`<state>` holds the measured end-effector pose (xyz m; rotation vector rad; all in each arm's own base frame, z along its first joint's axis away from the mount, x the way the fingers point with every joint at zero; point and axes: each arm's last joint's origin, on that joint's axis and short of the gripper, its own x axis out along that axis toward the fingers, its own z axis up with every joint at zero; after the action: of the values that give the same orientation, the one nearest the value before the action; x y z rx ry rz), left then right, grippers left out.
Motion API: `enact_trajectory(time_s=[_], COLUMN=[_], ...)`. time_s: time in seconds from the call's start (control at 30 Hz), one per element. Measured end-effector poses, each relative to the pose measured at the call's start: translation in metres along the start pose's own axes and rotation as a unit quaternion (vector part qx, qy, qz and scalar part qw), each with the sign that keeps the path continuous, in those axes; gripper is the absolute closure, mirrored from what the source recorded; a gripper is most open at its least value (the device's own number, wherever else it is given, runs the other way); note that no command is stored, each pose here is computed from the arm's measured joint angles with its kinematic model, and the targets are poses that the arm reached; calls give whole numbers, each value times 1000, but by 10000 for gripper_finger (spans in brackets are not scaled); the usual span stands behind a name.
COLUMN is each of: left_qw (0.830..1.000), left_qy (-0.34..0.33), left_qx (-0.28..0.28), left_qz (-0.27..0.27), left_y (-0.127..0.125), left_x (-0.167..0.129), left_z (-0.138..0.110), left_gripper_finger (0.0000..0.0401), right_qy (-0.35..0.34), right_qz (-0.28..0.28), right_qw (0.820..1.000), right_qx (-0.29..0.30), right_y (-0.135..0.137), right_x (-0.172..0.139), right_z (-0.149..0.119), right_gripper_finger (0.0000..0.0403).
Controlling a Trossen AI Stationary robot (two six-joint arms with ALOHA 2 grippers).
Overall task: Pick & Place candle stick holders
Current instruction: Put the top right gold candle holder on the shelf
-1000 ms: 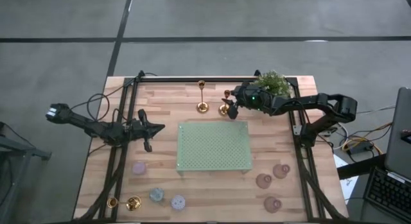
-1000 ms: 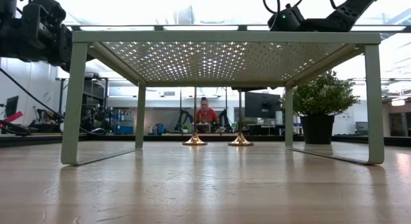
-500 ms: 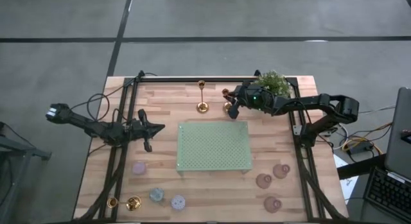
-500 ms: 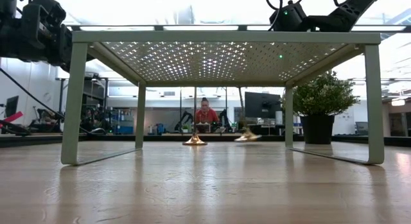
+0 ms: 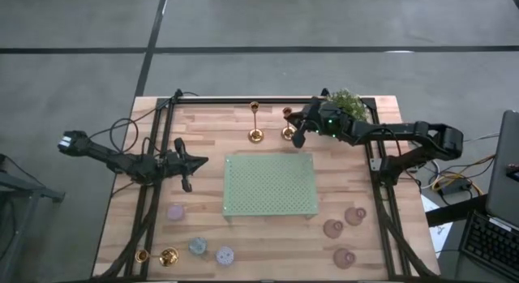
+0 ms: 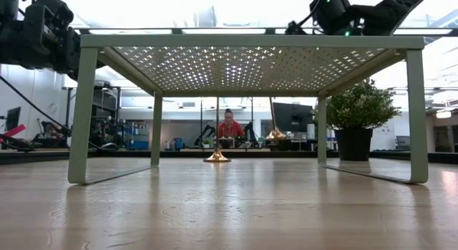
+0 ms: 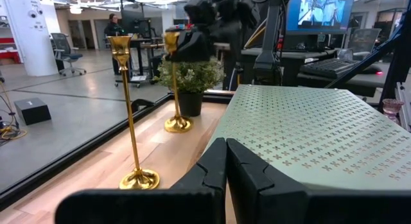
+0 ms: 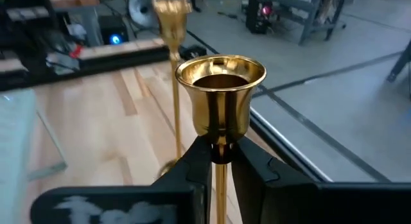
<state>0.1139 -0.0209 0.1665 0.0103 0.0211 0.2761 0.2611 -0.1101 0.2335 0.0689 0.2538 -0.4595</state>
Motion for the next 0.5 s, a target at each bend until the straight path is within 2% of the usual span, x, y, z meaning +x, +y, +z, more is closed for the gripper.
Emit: enact_trajectory(time_s=[0.5], left_qw=[1000], left_qy=[1], left_qx=[0], left_qz=[0], left_y=[0], left_x=[0], left_z=[0], left_gripper_finger=[388], right_qy=[-79], right_qz=[60], right_qw=[995], right_qx=[14], right_y=[10], right_x=[-74], right_z=[46], right_gripper_finger=[367])
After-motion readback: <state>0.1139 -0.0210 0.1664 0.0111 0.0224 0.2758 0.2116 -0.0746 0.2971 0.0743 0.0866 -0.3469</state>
